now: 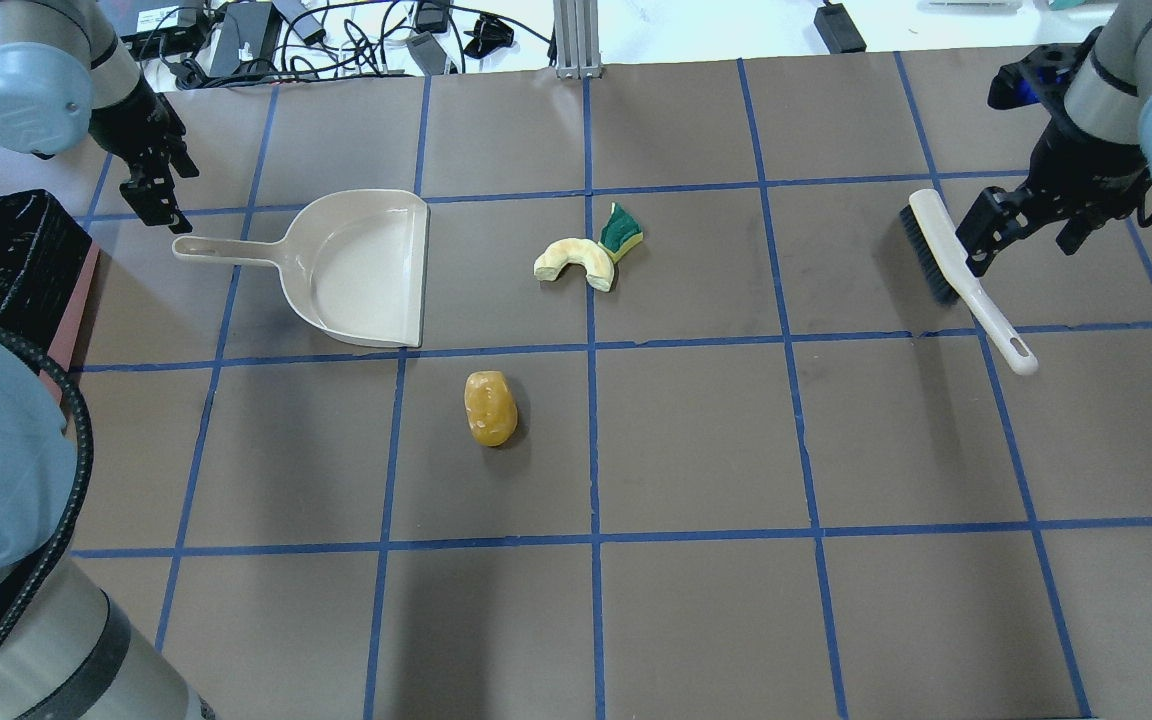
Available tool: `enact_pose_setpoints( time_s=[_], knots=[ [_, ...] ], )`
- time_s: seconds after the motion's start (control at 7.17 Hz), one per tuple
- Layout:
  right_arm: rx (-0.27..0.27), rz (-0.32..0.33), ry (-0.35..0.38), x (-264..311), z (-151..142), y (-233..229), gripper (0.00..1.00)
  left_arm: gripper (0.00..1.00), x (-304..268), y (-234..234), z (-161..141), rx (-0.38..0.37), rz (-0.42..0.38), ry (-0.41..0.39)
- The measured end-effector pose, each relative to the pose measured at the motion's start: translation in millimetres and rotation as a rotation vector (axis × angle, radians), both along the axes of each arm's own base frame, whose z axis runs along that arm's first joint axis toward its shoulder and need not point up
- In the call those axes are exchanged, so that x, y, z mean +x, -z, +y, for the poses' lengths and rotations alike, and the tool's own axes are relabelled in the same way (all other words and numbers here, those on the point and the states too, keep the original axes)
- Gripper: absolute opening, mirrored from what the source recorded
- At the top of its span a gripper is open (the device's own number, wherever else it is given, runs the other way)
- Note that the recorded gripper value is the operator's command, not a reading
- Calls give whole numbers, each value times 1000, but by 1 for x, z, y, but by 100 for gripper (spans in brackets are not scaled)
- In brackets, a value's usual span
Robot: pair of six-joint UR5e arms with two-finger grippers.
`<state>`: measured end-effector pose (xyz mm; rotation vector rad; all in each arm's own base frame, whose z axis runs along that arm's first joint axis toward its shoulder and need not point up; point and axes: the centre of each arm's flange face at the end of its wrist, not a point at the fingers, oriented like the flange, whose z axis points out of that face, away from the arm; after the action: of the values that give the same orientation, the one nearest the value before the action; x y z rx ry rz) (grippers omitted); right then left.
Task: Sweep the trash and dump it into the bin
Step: 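Grasp the dustpan handle with the left gripper while the right grasps the brush, then drag the dustpan toward the bread and sponge while the right gripper lifts the brush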
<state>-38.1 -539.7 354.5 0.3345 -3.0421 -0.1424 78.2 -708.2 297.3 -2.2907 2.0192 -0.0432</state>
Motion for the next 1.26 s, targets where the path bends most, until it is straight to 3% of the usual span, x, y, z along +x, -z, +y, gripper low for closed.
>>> enact_pose_setpoints(
  time_s=[0.28,0.84,1.26],
  knots=[
    [-20,23,-58,-20,-1,48,99,91,0,23,-9,34,-21,34],
    [18,-8,-43,-53,-4,92,98,90,-8,37,23,98,-8,122],
    [39,-22,-41,-52,-1,105,90,77,-3,43,30,99,-2,142]
  ],
)
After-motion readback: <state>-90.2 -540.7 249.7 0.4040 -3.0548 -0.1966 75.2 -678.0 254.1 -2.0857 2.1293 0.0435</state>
